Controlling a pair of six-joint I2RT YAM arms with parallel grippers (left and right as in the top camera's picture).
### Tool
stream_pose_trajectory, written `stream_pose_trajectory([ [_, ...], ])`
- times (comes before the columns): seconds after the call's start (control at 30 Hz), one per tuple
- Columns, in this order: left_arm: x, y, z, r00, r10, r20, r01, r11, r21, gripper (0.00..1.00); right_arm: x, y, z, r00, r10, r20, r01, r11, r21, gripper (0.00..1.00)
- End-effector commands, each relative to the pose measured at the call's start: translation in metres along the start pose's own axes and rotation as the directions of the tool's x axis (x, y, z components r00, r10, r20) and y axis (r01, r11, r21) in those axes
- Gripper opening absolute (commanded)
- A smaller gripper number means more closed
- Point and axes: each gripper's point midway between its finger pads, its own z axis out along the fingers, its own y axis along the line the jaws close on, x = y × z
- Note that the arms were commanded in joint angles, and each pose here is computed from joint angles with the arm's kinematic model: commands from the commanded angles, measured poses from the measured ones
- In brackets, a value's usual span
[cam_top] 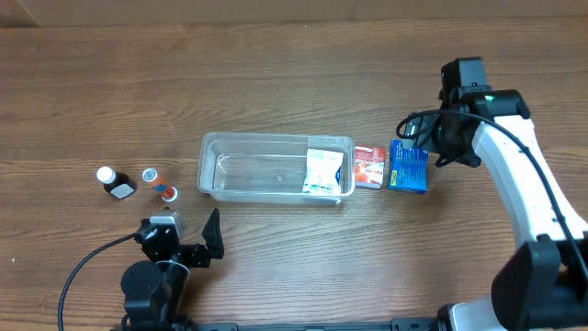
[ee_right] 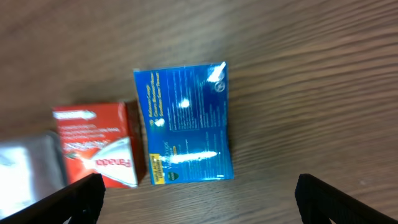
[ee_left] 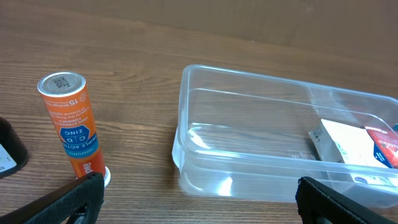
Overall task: Pack container
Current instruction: 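Grasp the blue box with the right gripper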
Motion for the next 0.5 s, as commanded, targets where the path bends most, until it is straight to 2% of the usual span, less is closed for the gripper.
stream_pose_trajectory([
  [0.0,-0.001,0.000,0.000,1.000,0.016,0.011,-0.016,1.000,-0.002,1.00,0.013,0.008,0.031,0.987,-0.123,-0.100,0.121,0.992,-0.032,1.00],
  [0.17,-0.001,0.000,0.000,1.000,0.016,0.011,-0.015,1.000,-0.002,1.00,0.027,0.011,0.077,0.963,-0.143,-0.227,0.137,0.990,-0.040,1.00],
  [0.3,-0.001,0.000,0.000,1.000,0.016,0.011,-0.015,1.000,-0.002,1.00,0.027,0.015,0.103,0.963,-0.104,-0.250,0.097,0.995,-0.037,1.00],
  [0.37,-0.001,0.000,0.000,1.000,0.016,0.011,-0.015,1.000,-0.002,1.00,0.023,0.006,0.111,0.971,-0.007,-0.238,0.017,0.999,0.040,0.93],
  [0.4,-0.001,0.000,0.000,1.000,0.016,0.011,-0.016,1.000,-0.002,1.00,0.020,0.005,0.110,0.975,0.009,-0.224,0.002,0.999,0.047,0.86],
  [0.47,-0.001,0.000,0.000,1.000,0.016,0.011,-0.016,1.000,-0.002,1.00,0.017,-0.001,0.106,0.978,0.051,-0.203,-0.035,0.996,0.084,0.77],
])
